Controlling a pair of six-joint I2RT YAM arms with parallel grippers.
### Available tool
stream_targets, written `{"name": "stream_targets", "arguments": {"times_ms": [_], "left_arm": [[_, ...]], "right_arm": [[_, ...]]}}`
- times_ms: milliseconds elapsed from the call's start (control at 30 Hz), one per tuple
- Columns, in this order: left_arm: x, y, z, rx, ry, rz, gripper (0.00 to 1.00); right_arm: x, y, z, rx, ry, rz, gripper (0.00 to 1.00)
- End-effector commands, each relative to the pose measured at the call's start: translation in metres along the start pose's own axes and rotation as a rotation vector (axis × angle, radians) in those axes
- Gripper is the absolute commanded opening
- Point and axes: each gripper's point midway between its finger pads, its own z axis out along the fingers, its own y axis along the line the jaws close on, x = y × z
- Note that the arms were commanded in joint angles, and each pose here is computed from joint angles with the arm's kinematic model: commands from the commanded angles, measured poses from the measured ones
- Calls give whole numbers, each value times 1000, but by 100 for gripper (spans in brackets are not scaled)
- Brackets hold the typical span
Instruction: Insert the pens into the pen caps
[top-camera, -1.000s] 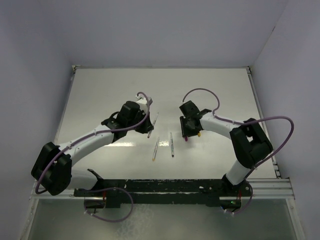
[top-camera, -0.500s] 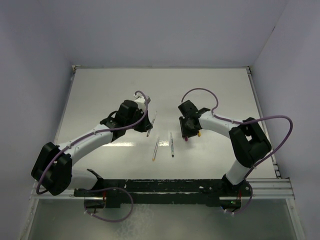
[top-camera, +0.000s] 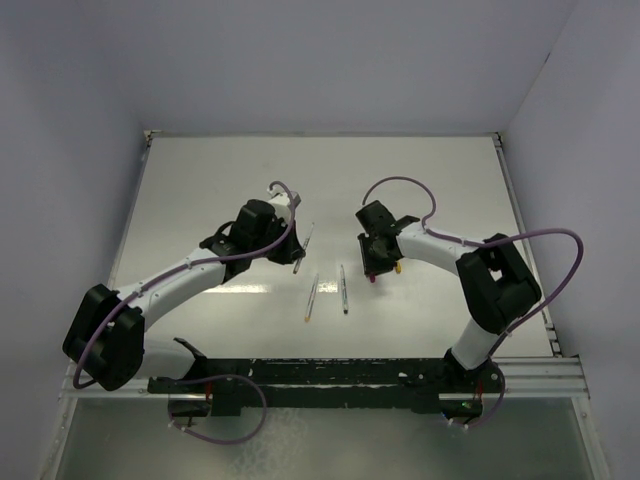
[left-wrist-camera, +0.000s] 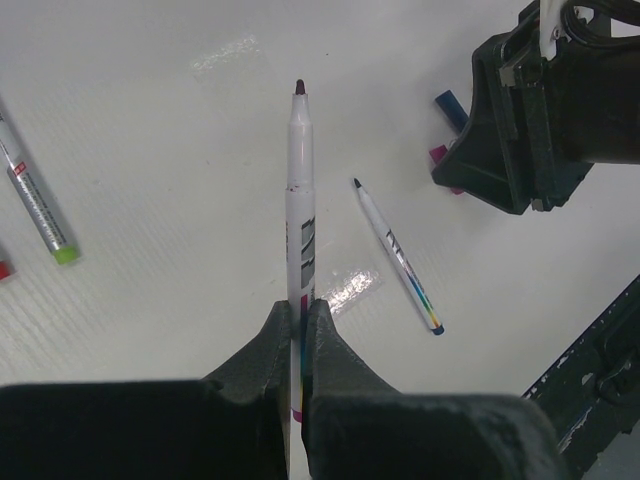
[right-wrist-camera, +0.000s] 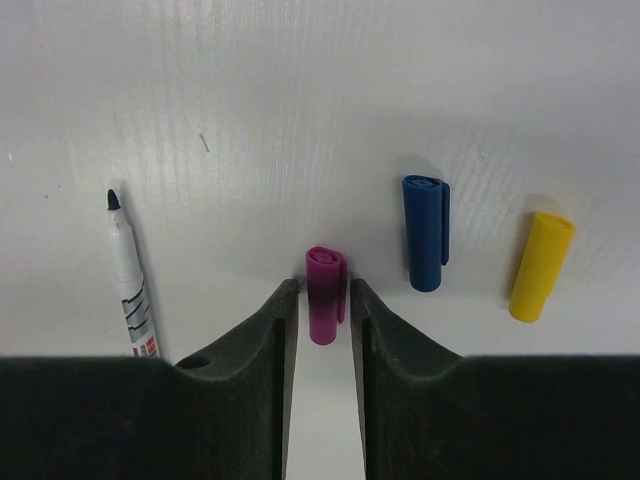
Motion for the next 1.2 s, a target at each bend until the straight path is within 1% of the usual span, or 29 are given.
{"name": "stream_targets", "arguments": {"times_ms": [0, 100, 267, 400, 433, 467, 500, 600, 700, 767, 867, 967, 1167], "left_arm": [[-8, 0, 0, 12, -33, 5, 0], [-7, 1, 0, 9, -32, 4, 0], [-8, 2, 1, 8, -33, 4, 0], [-8, 3, 1, 6, -32, 6, 0], [-7, 3, 2, 5, -31, 7, 0], [-7, 3, 2, 5, -30, 8, 0], [-7, 3, 2, 5, -30, 8, 0], [-8, 4, 2, 2, -31, 9, 0], [-12, 2, 2, 3, -34, 14, 0], [-16, 1, 2, 3, -40, 18, 0], [-22, -2, 0, 11, -52, 30, 0], [-32, -8, -3, 32, -85, 36, 0], [-66, -39, -14, 166, -217, 54, 0]], "right_arm": [[4, 0, -4, 9, 21, 0, 30], [7, -2, -3, 17, 31, -6, 29], [15, -4, 4, 30, 70, -12, 23], [19, -6, 6, 39, 86, -17, 14], [19, -6, 6, 40, 88, -19, 10], [19, -7, 5, 43, 87, -21, 4], [18, -7, 5, 43, 83, -24, 0], [7, -3, 1, 32, 51, -31, 0], [-20, 4, -12, 24, -18, -30, 0], [-43, 15, -27, -18, -77, -24, 0], [-88, 34, -61, -100, -225, -32, 0], [-125, 42, -96, -134, -380, -34, 0], [-178, 42, -163, -219, -665, 3, 0]]}}
